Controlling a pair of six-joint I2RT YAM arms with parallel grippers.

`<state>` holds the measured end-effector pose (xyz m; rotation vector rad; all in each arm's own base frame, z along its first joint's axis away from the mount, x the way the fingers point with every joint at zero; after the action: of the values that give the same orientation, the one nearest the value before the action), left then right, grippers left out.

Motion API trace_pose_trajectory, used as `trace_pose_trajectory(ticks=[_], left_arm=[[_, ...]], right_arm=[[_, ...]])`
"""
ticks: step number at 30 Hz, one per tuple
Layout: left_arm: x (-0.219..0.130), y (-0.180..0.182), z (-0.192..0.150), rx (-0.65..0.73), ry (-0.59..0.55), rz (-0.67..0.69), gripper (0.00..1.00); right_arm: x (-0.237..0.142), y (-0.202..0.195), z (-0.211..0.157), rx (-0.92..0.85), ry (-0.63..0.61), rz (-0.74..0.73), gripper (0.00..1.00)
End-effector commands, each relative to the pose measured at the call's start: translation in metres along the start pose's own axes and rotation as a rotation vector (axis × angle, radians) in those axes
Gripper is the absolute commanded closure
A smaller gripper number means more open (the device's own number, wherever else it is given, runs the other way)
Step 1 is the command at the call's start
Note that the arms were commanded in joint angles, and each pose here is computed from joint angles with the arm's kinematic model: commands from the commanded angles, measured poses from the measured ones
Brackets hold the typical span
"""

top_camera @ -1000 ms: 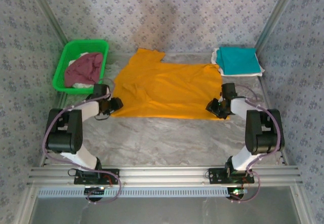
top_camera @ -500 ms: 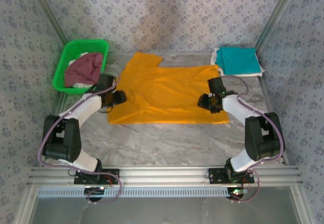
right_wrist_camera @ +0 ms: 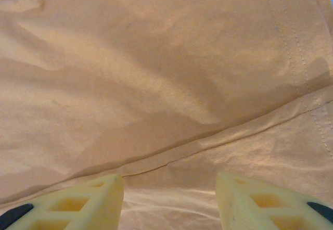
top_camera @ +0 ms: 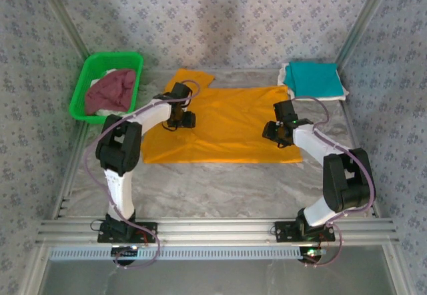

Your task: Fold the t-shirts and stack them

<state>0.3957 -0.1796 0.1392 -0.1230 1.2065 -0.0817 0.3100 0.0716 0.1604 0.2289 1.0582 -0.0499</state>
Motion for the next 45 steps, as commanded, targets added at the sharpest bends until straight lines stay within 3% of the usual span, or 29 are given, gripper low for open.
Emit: trace_pose_trajectory(ticks=[1,3,5,10,13,23,30,33,37,38,39,42,45], left_arm=[[-0.004,-0.006,0.012,0.03,-0.016,0.0,0.49],[0.001,-0.005,0.012,0.033,-0.007,0.012,0.59],[0.0,-0.003,0.01,0.029,-0.012,0.03,0.81],[-0.014,0.006,-0.003,0.0,-0.062,0.035,0.84],[-0.019,0.012,-0.016,-0.022,-0.055,0.037,1.0],[-0.039,0.033,-0.052,-0.069,-0.086,0.063,1.0],[-0.026,0.03,-0.07,-0.056,-0.026,-0.034,1.0],[-0.037,0.025,-0.061,-0.051,-0.069,-0.092,1.0],[-0.059,0.015,-0.036,-0.031,-0.149,-0.126,0.8],[-0.062,0.013,-0.031,-0.026,-0.16,-0.128,0.73],[-0.062,0.011,-0.026,-0.024,-0.165,-0.123,0.58],[-0.051,0.007,-0.012,-0.004,-0.102,-0.075,0.49],[-0.034,0.003,-0.007,0.011,-0.045,-0.041,0.46]], right_arm=[[-0.001,-0.003,-0.002,-0.004,-0.014,-0.033,0.48],[-0.003,-0.004,-0.001,0.0,-0.02,-0.032,0.48],[-0.004,-0.005,-0.001,0.003,-0.027,-0.029,0.48],[-0.008,-0.007,0.001,0.002,-0.039,-0.036,0.48],[-0.008,-0.009,0.001,0.002,-0.035,-0.042,0.48],[-0.006,-0.012,0.0,0.003,-0.033,-0.049,0.48],[-0.007,-0.016,0.004,0.013,-0.039,-0.051,0.48],[-0.008,-0.015,0.005,0.014,-0.041,-0.04,0.48],[-0.01,-0.015,0.007,0.011,-0.043,-0.038,0.48],[-0.01,-0.015,0.007,0.013,-0.046,-0.036,0.48],[-0.011,-0.015,0.007,0.013,-0.049,-0.035,0.48],[-0.011,-0.015,0.008,0.017,-0.053,-0.034,0.48],[-0.011,-0.015,0.007,0.018,-0.053,-0.036,0.48]])
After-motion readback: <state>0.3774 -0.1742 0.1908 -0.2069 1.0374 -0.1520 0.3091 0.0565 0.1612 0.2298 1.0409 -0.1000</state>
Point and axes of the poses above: each hand's point on the last joint's axis, 136 mm out from that joint toward the fingers, its own x axis out along the fingers, its own y axis along the line the jaws close on, z = x × y, the point moved 10 cm from there along -x, back along the fingers, and after that the axes turned 7 degrees about -x, right-handed, at the moved point
